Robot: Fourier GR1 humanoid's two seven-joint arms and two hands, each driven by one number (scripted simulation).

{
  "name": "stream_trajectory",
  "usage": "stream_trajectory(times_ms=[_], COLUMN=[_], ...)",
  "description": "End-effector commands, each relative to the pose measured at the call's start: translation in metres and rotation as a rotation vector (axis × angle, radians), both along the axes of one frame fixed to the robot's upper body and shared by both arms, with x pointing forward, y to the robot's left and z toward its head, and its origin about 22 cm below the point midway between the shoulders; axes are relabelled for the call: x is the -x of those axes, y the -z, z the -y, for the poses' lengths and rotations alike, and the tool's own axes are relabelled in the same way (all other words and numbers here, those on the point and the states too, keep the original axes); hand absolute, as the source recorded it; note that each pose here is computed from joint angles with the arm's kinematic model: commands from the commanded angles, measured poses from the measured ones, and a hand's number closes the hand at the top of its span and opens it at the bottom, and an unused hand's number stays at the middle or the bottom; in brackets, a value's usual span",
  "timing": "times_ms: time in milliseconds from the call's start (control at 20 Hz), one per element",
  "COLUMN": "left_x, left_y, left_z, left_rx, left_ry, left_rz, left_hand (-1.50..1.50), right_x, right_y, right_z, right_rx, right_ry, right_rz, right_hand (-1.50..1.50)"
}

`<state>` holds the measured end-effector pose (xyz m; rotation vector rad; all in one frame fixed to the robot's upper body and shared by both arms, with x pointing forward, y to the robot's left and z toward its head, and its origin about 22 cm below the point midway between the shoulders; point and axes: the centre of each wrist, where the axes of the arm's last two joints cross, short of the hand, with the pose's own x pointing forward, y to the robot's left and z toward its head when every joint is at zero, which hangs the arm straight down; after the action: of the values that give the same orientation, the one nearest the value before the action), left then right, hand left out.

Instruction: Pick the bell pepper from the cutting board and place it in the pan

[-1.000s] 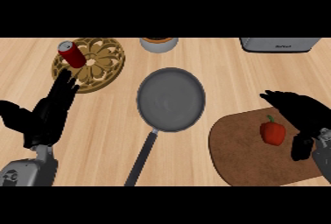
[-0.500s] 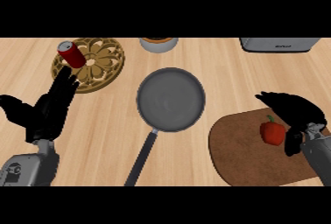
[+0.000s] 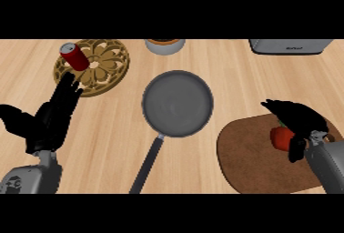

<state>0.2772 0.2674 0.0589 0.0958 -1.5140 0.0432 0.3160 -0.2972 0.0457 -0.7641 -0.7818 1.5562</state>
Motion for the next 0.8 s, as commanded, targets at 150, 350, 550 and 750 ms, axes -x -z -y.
stream_trajectory(times_ms=[150, 350, 550, 750], left_x=[-0.014, 0.014, -0.010, -0.010], left_y=[0.003, -0.003, -0.005, 0.008], left_z=[0.014, -0.004, -0.017, -0.010], left_rx=[0.008, 0.000, 0.000, 0.005], left_ry=[-0.007, 0.002, 0.001, 0.003], left_rz=[0.009, 0.007, -0.003, 0.005], left_hand=[0.00, 0.00, 0.00, 0.00], right_x=[-0.004, -0.020, -0.010, -0.019], right_y=[0.031, 0.020, 0.035, 0.022], right_z=[-0.001, 0.011, 0.001, 0.003], right_rx=[-0.021, -0.055, -0.073, -0.116], right_ry=[-0.081, -0.106, -0.115, -0.105], right_rz=[-0.012, 0.031, 0.032, 0.052], right_hand=[1.50, 1.50, 1.50, 1.50])
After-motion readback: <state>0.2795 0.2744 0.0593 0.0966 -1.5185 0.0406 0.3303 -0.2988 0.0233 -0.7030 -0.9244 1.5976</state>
